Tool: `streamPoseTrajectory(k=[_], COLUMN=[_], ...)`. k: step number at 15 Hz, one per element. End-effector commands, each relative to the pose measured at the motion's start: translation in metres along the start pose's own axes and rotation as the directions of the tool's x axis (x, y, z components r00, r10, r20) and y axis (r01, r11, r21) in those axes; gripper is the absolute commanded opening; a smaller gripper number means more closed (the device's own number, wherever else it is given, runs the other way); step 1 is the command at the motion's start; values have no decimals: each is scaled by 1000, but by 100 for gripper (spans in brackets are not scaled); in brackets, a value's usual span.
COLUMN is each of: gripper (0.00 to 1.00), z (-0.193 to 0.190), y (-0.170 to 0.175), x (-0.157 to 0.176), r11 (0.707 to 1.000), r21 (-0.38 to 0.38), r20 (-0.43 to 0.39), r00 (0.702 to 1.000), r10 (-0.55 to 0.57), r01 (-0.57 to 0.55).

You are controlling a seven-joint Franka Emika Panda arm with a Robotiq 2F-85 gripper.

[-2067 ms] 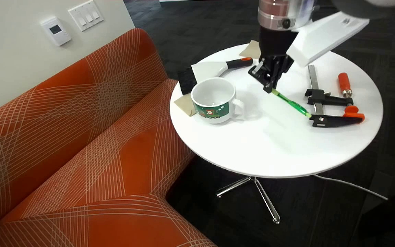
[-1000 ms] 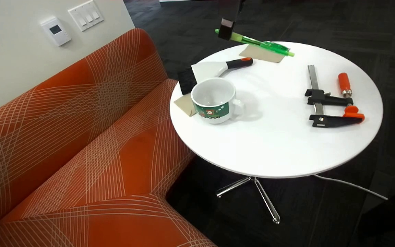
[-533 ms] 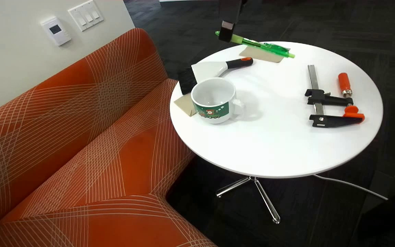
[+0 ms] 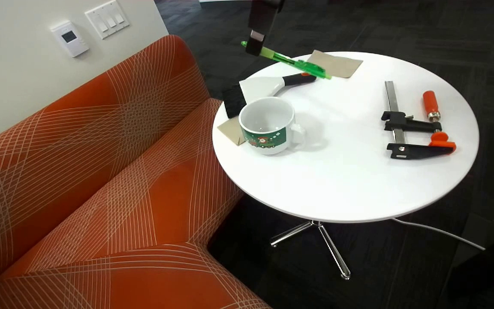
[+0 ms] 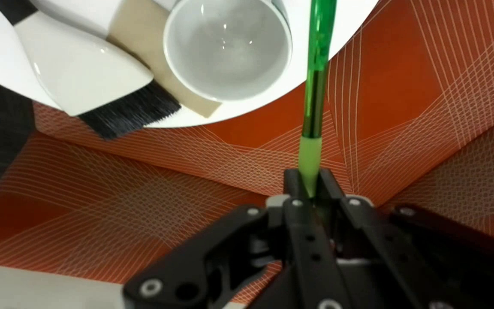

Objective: Pick up the pen and place it in the cup

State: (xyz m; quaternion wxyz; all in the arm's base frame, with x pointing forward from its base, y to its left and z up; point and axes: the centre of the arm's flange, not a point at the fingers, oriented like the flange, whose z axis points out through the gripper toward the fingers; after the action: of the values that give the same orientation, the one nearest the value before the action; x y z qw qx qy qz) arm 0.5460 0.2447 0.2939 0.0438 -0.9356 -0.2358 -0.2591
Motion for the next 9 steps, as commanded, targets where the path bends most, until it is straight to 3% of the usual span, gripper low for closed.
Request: streamPoseTrajectory(k=[1,9], gripper=[3,3], z=[27,70], y=[12,45], x=[19,48], r11=[996,989], r21=[10,-14], r20=[-81,-140], r00=[993,979], r10=[-85,-145], r01=[86,145])
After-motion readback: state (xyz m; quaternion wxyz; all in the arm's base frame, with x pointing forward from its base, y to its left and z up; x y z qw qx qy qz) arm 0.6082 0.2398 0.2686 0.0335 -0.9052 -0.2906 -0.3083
